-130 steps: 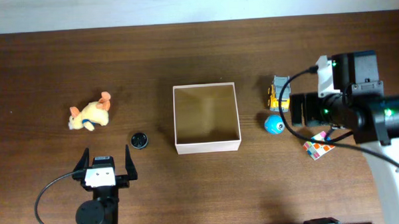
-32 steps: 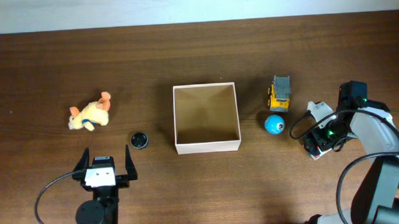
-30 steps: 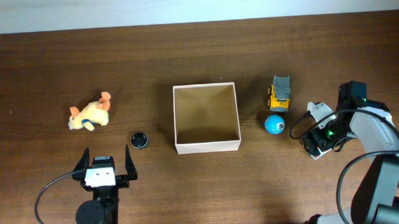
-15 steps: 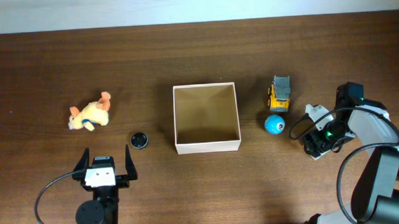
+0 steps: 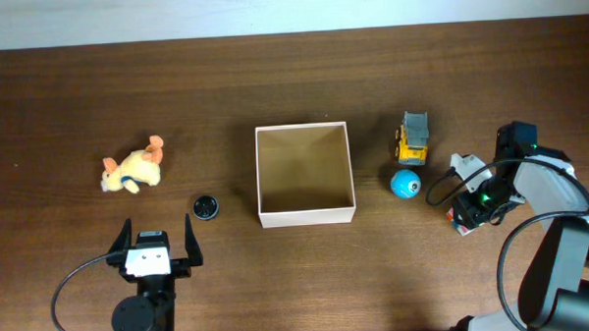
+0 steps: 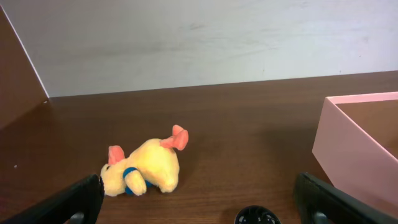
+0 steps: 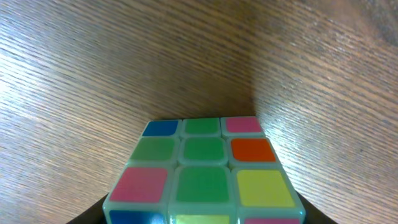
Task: Pack container
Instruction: 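Lower the right gripper over the Rubik's cube and close on it, then lift the Rubik's cube with the right gripper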
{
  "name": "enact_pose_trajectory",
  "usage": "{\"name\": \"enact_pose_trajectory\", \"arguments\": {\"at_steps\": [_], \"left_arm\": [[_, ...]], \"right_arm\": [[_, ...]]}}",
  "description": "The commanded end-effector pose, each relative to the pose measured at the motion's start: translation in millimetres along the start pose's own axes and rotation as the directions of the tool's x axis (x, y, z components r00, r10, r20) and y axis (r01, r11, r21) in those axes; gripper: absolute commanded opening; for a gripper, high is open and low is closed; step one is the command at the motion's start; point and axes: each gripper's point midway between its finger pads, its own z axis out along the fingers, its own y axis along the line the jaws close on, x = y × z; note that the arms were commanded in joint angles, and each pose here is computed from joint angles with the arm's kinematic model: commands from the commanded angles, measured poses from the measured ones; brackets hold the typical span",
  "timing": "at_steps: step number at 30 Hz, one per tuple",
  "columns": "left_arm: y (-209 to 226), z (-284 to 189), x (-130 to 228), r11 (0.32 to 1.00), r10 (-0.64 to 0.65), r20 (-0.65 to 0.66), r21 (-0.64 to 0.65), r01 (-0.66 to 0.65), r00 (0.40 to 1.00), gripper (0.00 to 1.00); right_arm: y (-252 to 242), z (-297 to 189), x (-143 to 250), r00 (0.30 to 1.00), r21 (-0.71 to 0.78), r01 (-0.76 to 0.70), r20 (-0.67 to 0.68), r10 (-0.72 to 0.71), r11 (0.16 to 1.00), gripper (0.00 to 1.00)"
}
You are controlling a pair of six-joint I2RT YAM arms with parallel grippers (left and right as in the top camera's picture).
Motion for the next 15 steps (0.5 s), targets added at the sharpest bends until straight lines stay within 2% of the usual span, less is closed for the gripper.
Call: {"name": "enact_pose_trajectory", "arguments": {"at_steps": [1, 9, 15], "left_arm": [[0.5, -0.2, 1.2, 1.0, 0.019, 0.0, 0.0, -0.019, 1.0, 0.99], [0.5, -0.2, 1.2, 1.0, 0.019, 0.0, 0.0, -0.019, 1.0, 0.99], [0.5, -0.2, 1.2, 1.0, 0.019, 0.0, 0.0, -0.019, 1.0, 0.99]], "right_arm": [[5.5, 3.6, -7.0, 0.997, -0.047, -0.058, 0.042, 0.06, 0.997, 0.56], [-15.0, 1.2, -31.8, 0.929, -0.013, -0.342, 0.149, 0.34, 0.94, 0.56], [-27.6, -2.3, -46.9, 0.853, -0.02, -0.48, 0.224, 0.472, 0.877, 0.54]]}}
